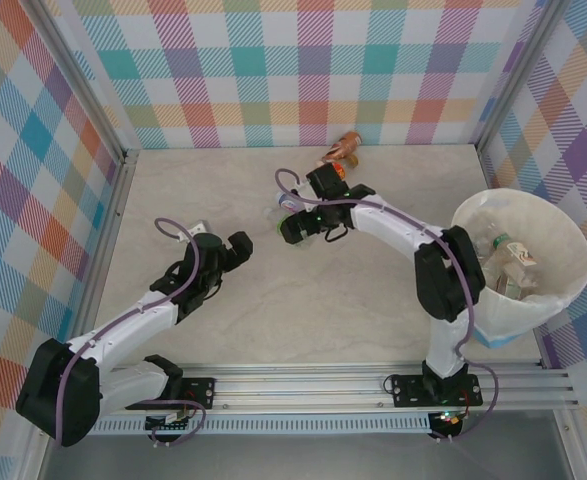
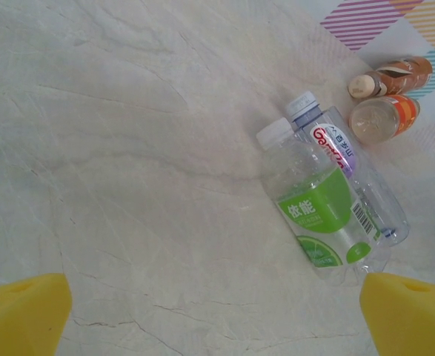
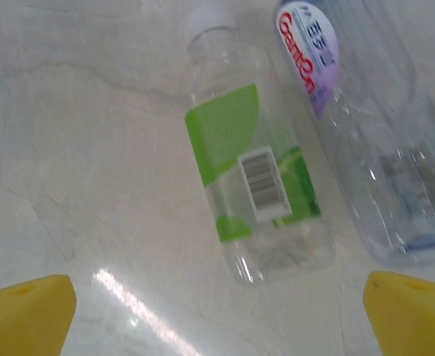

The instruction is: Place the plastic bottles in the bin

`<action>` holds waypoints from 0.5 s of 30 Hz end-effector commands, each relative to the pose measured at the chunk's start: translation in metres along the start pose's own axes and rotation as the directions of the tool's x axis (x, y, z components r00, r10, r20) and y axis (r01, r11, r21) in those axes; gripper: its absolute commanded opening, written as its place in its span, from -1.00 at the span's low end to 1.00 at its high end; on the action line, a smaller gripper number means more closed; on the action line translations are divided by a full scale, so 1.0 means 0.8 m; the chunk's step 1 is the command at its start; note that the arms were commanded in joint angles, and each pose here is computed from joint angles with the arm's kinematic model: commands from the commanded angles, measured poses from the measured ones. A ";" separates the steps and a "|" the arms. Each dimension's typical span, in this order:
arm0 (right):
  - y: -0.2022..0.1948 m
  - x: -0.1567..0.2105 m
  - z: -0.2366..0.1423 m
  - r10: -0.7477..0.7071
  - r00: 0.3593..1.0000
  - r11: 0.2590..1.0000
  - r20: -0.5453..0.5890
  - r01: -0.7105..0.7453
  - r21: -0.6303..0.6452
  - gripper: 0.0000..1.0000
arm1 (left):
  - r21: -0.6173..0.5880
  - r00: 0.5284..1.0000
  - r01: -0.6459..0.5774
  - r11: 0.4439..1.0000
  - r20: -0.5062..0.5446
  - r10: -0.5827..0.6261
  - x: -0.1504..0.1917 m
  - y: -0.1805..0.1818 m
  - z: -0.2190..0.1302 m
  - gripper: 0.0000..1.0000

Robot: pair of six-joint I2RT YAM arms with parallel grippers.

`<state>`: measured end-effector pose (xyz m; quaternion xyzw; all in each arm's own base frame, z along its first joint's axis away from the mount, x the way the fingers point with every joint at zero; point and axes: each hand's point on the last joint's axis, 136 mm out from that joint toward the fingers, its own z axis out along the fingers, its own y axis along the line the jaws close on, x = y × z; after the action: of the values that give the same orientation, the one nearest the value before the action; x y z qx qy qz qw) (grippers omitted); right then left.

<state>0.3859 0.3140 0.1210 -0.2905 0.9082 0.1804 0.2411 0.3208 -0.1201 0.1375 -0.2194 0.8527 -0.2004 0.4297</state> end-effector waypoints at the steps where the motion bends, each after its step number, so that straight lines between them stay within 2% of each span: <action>1: 0.007 -0.026 0.020 -0.091 0.996 0.996 0.024 0.091 -0.001 1.00 | -0.013 1.000 0.018 1.000 -0.015 -0.018 0.004 0.010 0.000 1.00; 9: -0.004 -0.026 0.077 -0.132 0.989 0.990 -0.070 0.135 0.048 0.95 | -0.028 0.999 0.023 0.999 -0.027 -0.024 0.007 0.015 0.004 1.00; 15: 0.010 -0.004 0.094 -0.202 0.969 0.979 -0.140 0.203 -0.003 0.86 | -0.030 0.999 0.025 0.999 -0.037 -0.026 0.009 0.016 0.007 1.00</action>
<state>0.4217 0.3511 0.0643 -0.3609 0.8984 0.1287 0.2147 0.3210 -0.1187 0.1325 -0.2254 0.8554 -0.2029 0.4198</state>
